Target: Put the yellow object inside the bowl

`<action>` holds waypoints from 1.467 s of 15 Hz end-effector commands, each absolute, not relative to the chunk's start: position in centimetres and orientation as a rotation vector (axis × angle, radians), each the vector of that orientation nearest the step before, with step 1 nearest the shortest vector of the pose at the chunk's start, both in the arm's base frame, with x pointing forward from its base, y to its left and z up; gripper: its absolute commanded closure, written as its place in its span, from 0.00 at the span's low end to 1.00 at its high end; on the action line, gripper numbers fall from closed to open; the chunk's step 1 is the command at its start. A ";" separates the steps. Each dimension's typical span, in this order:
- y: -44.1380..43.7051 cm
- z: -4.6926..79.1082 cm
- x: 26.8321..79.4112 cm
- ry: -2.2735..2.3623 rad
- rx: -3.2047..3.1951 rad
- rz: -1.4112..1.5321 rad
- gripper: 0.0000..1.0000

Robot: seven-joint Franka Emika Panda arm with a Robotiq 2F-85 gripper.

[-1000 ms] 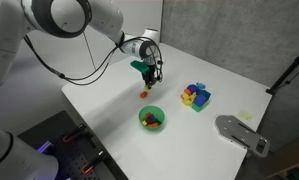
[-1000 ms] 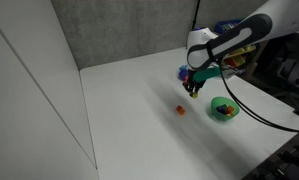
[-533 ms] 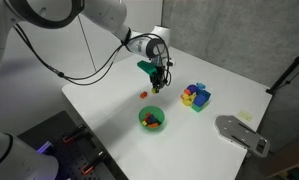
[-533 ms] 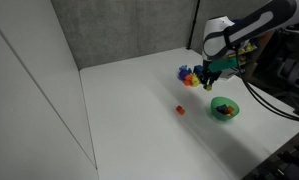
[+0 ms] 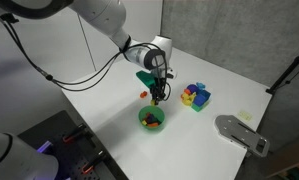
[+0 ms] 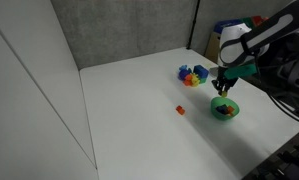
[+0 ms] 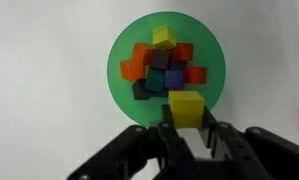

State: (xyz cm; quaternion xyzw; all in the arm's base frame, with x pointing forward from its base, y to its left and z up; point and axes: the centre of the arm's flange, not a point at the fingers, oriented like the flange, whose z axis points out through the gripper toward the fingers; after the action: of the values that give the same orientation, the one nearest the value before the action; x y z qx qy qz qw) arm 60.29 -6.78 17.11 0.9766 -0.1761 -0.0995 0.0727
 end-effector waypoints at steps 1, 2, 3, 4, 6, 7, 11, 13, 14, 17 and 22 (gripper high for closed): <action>-7.7 15.2 57.6 -0.593 2.910 -0.253 0.90; -7.9 14.4 57.4 -0.604 2.910 -0.248 0.90; -8.1 13.5 57.2 -0.616 2.904 -0.234 0.90; -8.3 12.7 57.1 -0.630 2.901 -0.232 0.90; -8.5 11.2 56.8 -0.648 2.894 -0.237 0.90; -8.6 10.5 56.7 -0.654 2.891 -0.240 0.90; -8.8 9.3 56.2 -0.661 2.883 -0.245 0.90; -8.8 9.5 56.2 -0.657 2.888 -0.251 0.45; -8.7 10.2 56.3 -0.655 2.898 -0.247 0.44; -8.4 13.6 57.3 -0.643 2.926 -0.249 0.21; -7.1 20.1 59.1 -0.609 2.941 -0.310 0.00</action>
State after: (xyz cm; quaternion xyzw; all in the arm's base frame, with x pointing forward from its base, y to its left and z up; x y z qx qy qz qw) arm 58.29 -7.70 15.88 0.9706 -0.2113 -0.0904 0.0718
